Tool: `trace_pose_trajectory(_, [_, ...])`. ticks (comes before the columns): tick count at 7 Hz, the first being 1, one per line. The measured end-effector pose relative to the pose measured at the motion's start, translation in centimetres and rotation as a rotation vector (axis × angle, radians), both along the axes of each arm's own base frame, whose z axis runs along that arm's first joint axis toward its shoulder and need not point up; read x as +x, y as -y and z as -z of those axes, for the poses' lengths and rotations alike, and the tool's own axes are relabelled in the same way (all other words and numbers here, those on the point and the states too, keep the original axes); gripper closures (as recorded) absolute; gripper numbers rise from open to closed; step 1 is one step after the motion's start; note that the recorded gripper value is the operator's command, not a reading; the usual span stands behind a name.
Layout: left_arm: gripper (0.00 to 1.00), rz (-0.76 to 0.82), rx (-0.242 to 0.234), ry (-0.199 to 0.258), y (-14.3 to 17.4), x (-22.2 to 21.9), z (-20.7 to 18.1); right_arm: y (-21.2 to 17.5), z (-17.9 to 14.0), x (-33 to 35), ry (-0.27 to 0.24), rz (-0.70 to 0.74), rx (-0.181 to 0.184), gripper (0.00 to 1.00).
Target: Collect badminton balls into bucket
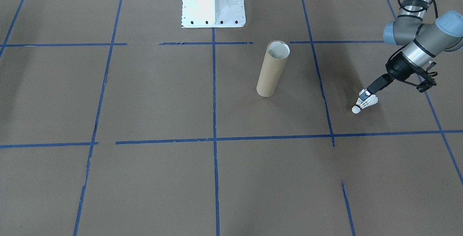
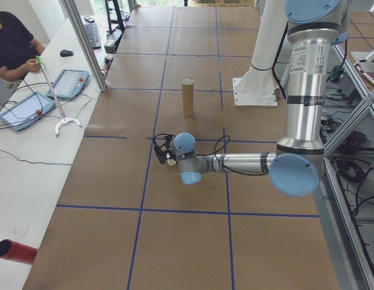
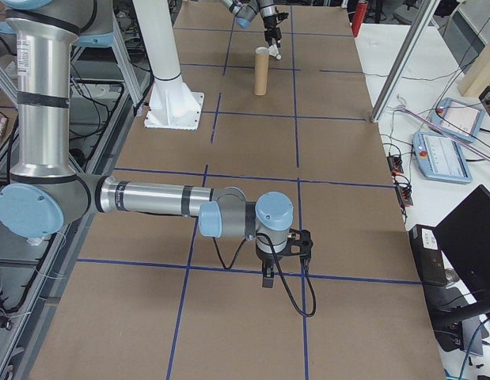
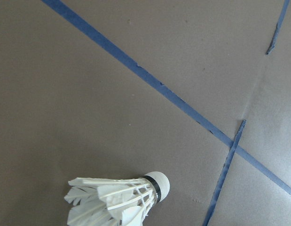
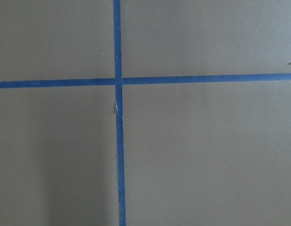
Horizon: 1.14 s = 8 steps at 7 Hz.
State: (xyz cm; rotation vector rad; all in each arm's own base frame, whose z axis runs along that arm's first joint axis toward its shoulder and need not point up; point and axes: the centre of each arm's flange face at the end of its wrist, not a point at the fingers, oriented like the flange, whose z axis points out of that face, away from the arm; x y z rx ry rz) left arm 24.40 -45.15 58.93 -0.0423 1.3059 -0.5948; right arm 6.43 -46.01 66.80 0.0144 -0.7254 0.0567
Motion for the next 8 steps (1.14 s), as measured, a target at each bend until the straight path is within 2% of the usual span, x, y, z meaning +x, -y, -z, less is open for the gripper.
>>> trace_pose_trajectory(2, [0.27,0.001,0.0,0.005,-0.1,0.1,-0.3,0.0,0.0,0.0,0.0,0.0,0.0,0.0])
trace_pose_trajectory(4, [0.57,-0.01,0.026,0.024,-0.5,-0.1,-1.0,0.0,0.0,0.0,0.0,0.0,0.0,0.0])
trace_pose_trajectory(6, [1.0,-0.02,0.038,0.044,-0.7,-0.3,-1.9,0.0,0.0,0.0,0.0,0.0,0.0,0.0])
trace_pose_trajectory(8, [1.0,-0.026,0.042,0.043,-0.7,-0.3,-1.9,0.0,0.0,0.0,0.0,0.0,0.0,0.0])
